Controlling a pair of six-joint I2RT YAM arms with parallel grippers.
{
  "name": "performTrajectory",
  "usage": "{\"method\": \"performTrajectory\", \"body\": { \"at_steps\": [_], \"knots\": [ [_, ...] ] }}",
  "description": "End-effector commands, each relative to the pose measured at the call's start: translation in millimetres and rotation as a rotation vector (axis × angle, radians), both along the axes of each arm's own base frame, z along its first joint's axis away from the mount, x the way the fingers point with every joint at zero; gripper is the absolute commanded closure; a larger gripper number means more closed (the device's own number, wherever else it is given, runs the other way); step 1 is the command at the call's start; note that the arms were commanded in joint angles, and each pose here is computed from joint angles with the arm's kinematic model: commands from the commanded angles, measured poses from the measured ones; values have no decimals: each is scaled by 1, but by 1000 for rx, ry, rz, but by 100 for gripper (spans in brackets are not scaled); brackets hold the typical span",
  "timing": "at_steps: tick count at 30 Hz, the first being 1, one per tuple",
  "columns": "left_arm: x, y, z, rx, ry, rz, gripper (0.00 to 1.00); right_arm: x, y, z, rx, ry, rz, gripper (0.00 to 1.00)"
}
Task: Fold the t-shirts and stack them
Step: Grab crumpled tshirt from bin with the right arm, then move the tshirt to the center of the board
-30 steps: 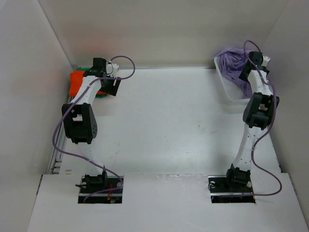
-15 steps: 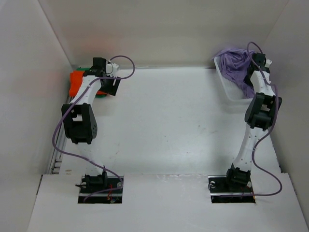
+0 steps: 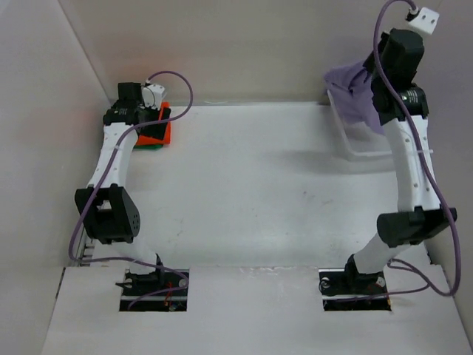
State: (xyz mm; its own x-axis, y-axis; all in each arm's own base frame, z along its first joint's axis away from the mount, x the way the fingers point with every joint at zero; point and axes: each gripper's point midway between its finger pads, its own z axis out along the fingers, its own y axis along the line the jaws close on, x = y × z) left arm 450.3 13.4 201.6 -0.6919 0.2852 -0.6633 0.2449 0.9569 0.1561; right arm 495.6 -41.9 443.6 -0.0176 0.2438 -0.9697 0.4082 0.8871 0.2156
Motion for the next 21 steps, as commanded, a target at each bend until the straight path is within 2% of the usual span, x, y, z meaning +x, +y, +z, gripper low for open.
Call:
{"method": "performTrajectory", "body": {
  "at_steps": [1,5,8,10,13,18,19,21],
  "knots": [
    [-10,-1,40,-49,-114,9,32,-61,39,131,-44,-329,85,100],
    [-19,4,58,-70,-163,27,31,-148,114,227,-57,-588,303,100],
    [-25,12,70,-86,-195,51,31,-193,155,249,-24,-673,444,100],
    [-29,18,76,-97,-209,72,31,-205,177,240,18,-659,504,100],
    [-34,24,80,-107,-222,86,30,-198,201,191,55,-553,529,100],
    [-42,23,80,-101,-222,75,30,-159,221,57,115,-288,520,97],
    [-43,20,77,-99,-213,65,30,-149,219,23,120,-221,513,94],
    [-48,10,68,-96,-187,34,29,-130,211,-45,149,-85,501,82]
  ]
}}
